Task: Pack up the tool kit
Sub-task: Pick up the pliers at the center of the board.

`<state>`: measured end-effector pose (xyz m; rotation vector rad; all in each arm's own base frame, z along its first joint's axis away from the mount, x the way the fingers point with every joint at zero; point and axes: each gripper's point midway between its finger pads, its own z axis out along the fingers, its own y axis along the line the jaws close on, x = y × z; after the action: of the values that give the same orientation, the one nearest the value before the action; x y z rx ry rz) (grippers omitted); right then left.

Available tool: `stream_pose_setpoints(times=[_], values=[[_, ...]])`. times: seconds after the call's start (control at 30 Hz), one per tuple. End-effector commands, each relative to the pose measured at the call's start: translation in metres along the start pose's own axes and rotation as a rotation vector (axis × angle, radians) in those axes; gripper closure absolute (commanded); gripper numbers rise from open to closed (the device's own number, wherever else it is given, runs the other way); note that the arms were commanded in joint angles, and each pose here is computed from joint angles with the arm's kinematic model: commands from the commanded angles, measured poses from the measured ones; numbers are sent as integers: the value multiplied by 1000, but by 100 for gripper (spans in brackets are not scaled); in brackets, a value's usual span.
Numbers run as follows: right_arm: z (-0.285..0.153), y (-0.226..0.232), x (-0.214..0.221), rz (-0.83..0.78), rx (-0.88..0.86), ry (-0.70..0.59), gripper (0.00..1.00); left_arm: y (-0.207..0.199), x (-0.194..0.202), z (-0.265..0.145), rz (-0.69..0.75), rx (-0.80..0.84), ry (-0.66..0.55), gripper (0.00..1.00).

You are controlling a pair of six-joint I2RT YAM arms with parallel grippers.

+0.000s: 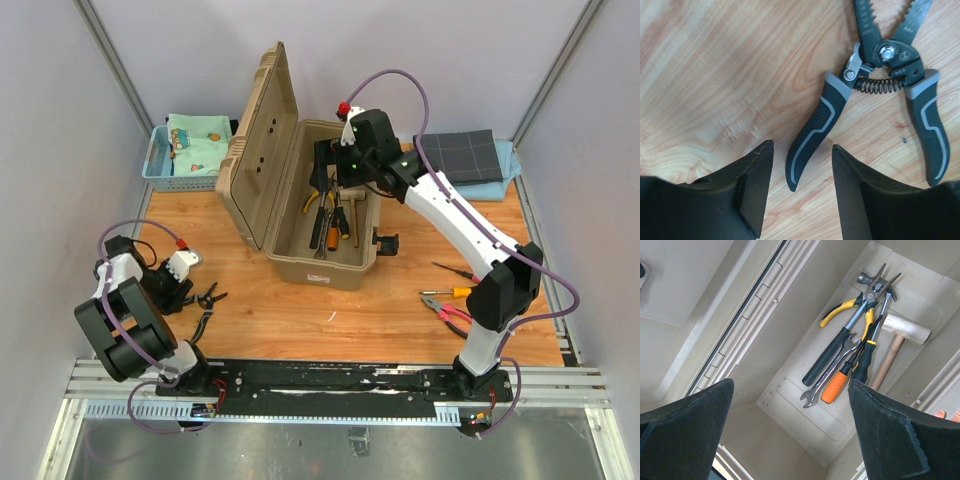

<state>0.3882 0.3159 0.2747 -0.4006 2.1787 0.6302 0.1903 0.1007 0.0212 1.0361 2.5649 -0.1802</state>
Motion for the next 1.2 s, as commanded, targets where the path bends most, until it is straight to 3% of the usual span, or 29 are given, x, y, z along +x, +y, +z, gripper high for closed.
stream_pose_setpoints(times=[0.0,0.2,0.4,0.53,0.6,0.77,0.93,1.17], values=[[-13,1,-17,-4,2,-40,1,13,12,5,59,1,56,47],[-14,0,-16,-4,7,-41,2,4,27,5,97,71,137,56],[-14,-3,-11,2,8,-44,2,-8,39,7,132,107,208,74],[-13,-6,-6,8,10,-35,1,-16,41,9,125,130,227,97],[-14,-8,-5,11,13,-35,2,-16,37,6,116,130,216,100],[-16,-10,-6,16,14,-43,1,14,-13,-22,23,67,36,100],[-20,-13,-11,21,19,-60,1,63,-89,-89,-69,-65,-219,100],[-23,-18,-11,43,12,-80,2,98,-164,-185,-70,-260,-455,100]])
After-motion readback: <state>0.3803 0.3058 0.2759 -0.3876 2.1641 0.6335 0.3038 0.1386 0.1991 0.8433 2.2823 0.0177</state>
